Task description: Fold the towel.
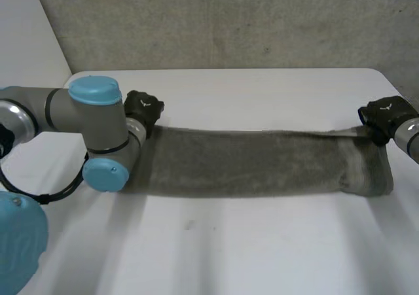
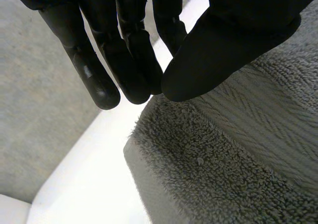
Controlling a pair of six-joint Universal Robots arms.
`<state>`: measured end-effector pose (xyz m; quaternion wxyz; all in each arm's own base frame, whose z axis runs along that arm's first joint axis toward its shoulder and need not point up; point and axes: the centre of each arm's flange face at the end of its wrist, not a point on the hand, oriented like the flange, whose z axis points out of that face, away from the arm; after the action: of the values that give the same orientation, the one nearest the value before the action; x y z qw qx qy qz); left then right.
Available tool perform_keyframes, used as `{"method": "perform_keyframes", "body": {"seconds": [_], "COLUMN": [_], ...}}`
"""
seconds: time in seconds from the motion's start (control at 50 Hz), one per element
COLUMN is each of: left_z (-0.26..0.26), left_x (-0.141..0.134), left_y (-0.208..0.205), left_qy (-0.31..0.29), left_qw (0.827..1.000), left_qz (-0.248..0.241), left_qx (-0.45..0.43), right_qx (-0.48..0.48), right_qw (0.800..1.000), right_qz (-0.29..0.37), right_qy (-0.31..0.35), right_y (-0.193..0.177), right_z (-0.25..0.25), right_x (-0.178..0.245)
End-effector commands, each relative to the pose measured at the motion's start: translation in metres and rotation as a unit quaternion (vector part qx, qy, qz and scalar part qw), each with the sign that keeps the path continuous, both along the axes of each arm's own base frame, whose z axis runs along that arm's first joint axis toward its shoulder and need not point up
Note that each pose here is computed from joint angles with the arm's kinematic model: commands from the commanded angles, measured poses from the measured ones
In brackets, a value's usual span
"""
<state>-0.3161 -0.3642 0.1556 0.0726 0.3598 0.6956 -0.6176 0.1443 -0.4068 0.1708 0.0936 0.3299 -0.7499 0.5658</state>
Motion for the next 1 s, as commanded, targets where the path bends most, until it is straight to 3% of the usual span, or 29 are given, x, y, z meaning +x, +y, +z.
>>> {"method": "perform_keyframes", "body": {"seconds": [0.02,0.24,0.44,0.56,0.74,0.86,1.0], "left_z": [0.007,-0.012,0.028,0.041,0.058,0.054,0.046], "left_x": [-0.013,-0.016,-0.010,0.001,0.023,0.041,0.049], "left_y": [-0.022,-0.026,-0.021,-0.007,0.039,0.070,0.087], "left_qy": [0.032,0.029,0.048,0.056,0.138,0.221,0.239], "left_qw": [0.997,0.997,0.995,0.995,0.990,0.973,0.966], "left_qz": [-0.005,-0.006,0.007,0.017,0.032,0.055,0.058], "left_qx": [-0.071,-0.069,-0.092,-0.082,-0.018,0.045,0.075], "right_qx": [-0.032,-0.021,-0.067,-0.034,0.093,0.118,0.114], "right_qw": [0.999,0.999,0.997,0.998,0.992,0.988,0.988], "right_qz": [-0.025,-0.026,-0.038,-0.009,0.001,-0.009,-0.008], "right_qy": [0.013,0.019,-0.027,-0.054,-0.085,-0.096,-0.105], "right_y": [-0.019,-0.018,-0.004,0.022,0.058,0.066,0.060], "right_z": [-0.012,-0.021,0.037,0.048,0.017,0.001,-0.023], "right_x": [0.005,0.015,0.011,0.008,-0.015,-0.028,-0.035]}}
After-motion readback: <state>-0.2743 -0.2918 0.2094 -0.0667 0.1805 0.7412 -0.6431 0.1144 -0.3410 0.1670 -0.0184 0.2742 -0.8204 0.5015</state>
